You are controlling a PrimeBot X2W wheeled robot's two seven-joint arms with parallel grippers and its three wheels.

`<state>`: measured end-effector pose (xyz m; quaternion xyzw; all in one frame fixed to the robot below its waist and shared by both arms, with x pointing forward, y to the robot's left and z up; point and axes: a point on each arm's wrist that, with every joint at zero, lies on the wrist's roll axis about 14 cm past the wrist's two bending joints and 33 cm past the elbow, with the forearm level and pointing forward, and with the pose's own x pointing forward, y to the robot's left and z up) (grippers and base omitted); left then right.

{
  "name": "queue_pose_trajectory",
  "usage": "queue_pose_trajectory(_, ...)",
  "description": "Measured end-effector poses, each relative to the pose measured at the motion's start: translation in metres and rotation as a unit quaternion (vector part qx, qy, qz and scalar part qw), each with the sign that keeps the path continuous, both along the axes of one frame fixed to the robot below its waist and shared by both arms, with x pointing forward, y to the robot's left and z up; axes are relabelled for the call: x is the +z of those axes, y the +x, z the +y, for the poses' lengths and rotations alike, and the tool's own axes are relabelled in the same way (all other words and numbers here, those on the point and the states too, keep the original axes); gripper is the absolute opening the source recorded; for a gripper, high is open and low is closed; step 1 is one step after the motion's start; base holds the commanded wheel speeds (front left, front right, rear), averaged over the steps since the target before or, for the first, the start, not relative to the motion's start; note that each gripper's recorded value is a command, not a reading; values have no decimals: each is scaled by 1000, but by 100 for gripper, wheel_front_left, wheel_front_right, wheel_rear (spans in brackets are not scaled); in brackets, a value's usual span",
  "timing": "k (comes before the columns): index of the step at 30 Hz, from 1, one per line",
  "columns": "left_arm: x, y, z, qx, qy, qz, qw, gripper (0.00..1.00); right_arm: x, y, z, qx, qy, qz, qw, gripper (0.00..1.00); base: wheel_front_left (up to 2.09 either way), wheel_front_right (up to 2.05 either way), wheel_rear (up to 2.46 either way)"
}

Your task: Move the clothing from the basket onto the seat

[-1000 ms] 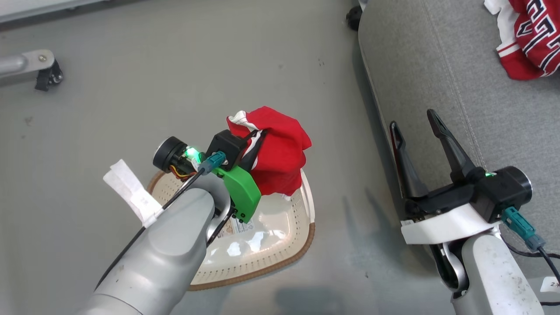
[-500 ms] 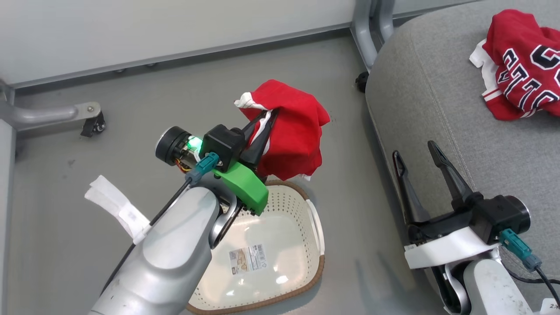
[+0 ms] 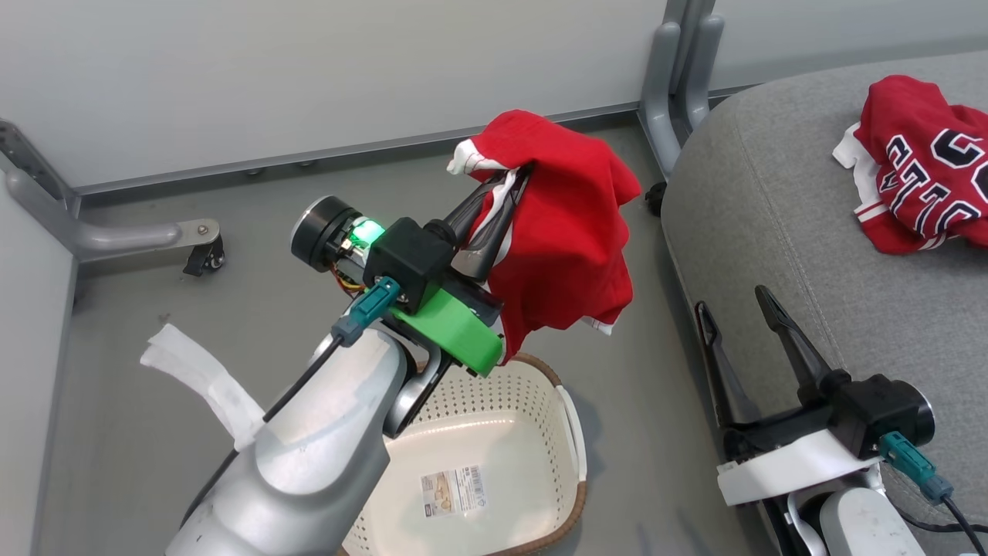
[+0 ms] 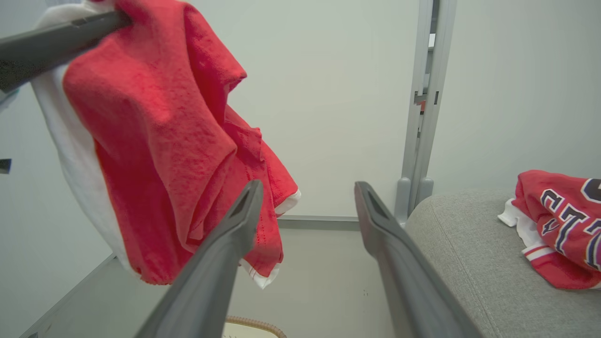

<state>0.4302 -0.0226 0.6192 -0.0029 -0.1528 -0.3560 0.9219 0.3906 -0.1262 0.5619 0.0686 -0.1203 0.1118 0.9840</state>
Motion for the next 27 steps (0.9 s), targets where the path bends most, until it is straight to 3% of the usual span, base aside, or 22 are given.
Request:
queue_pose_trajectory(9, 12, -8, 0, -2, -1, -13, 1000, 0, 15, -4, 14, 21, 6, -22, 1000, 100, 0, 0, 0)
queue_pose_trajectory(21, 13, -13, -1, -6, -2, -14, 1000, 0, 59, 7, 83, 121, -17, -94, 988, 100, 0, 0, 0)
queue_pose_trajectory(27, 11, -16, -2, -9, -4, -11, 1000, 0, 46, 24, 107, 151, -50, -80, 984, 100, 0, 0, 0)
